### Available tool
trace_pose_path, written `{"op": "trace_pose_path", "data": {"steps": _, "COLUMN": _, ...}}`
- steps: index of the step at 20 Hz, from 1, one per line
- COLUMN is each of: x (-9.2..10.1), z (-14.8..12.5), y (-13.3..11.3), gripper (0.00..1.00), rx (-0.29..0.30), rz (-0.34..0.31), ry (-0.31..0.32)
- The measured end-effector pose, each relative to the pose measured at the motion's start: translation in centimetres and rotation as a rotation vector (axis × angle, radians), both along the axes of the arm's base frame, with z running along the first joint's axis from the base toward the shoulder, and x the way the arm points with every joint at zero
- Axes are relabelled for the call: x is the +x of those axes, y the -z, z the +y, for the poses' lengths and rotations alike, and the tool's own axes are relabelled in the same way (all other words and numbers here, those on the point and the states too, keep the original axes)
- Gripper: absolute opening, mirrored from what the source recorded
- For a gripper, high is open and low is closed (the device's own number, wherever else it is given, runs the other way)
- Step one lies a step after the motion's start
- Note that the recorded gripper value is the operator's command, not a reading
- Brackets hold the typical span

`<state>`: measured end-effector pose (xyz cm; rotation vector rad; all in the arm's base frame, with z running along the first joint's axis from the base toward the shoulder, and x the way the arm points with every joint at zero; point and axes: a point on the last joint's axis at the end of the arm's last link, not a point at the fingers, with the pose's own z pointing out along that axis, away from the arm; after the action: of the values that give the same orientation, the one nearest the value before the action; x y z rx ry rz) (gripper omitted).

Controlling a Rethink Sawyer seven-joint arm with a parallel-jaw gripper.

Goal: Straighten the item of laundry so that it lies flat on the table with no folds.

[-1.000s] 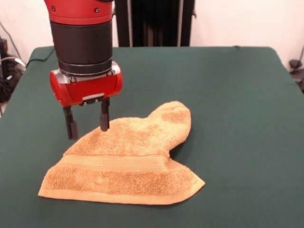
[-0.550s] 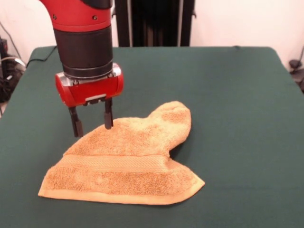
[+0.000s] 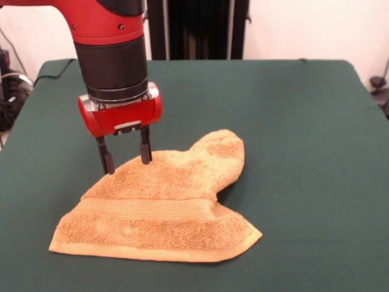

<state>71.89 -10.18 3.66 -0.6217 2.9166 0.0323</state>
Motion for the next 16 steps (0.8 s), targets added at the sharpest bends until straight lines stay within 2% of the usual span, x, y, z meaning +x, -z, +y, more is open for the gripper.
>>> {"op": "trace_pose_path", "data": {"steps": 7, "x": -1.3, "z": 0.1, "y": 0.7, "gripper": 1.00, "rx": 0.027, "rz": 0.002, "ry": 0.043}}
{"op": "trace_pose_path", "data": {"steps": 16, "x": -3.3, "z": 1.7, "y": 0.6, "gripper": 1.00, "rx": 0.072, "rz": 0.027, "ry": 0.090}}
